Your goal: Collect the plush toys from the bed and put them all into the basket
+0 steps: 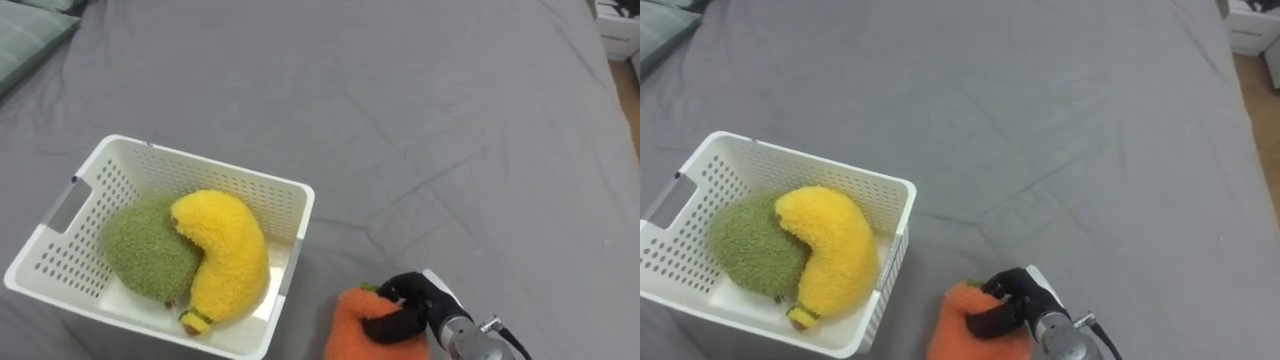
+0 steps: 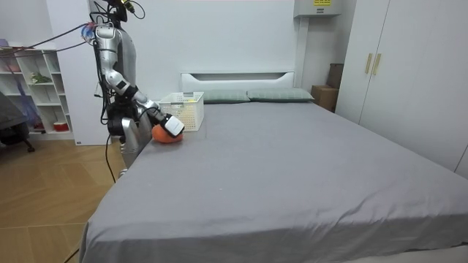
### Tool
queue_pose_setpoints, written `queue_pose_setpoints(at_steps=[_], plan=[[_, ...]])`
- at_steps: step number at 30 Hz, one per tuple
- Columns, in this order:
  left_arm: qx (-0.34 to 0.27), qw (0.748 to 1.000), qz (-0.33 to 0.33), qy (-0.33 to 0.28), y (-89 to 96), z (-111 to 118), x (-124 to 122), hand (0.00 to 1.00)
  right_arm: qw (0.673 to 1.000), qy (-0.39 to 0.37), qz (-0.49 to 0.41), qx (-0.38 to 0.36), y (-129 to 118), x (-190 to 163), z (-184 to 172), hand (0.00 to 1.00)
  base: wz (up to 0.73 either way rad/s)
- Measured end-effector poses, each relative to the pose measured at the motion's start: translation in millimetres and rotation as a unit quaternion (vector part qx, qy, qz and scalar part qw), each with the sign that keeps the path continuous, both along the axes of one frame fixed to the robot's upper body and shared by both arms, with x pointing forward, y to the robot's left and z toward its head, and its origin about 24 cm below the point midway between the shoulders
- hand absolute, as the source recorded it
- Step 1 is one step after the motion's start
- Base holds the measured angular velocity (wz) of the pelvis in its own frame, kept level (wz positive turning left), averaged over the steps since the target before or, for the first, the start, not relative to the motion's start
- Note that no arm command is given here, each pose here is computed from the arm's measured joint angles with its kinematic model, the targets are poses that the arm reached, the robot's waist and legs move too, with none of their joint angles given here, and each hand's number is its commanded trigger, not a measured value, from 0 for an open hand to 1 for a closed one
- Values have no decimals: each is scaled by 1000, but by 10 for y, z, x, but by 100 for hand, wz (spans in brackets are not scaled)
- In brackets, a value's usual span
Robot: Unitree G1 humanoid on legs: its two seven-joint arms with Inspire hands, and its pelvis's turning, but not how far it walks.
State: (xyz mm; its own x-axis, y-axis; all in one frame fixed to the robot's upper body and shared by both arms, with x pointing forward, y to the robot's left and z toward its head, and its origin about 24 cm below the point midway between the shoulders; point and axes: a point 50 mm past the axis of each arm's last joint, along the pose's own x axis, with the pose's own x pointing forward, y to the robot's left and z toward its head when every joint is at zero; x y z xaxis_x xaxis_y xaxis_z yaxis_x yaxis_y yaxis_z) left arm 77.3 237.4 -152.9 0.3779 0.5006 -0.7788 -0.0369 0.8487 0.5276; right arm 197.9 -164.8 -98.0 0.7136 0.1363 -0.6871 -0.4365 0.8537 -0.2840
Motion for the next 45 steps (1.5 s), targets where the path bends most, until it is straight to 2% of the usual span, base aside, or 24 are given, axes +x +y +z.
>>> queue_pose_setpoints(at_steps=[17,24,31,37,45], plan=[[-18,1000,-2,11,8,-16,-55,0,999,-48,1,6,12,133,178,100,1],[-20,1000,-14,12,5,-13,-31,0,991,-136,-3,19,-11,346,542,100,0],[-10,1000,-3,13,54,-6,-63,0,988,-153,-17,14,-83,387,617,100,-5],[-6,1000,13,18,103,-5,-132,0,966,-257,-18,19,-63,527,1070,100,-3],[-5,999,24,29,126,-17,-210,0,943,-329,-5,42,34,564,1421,100,0]])
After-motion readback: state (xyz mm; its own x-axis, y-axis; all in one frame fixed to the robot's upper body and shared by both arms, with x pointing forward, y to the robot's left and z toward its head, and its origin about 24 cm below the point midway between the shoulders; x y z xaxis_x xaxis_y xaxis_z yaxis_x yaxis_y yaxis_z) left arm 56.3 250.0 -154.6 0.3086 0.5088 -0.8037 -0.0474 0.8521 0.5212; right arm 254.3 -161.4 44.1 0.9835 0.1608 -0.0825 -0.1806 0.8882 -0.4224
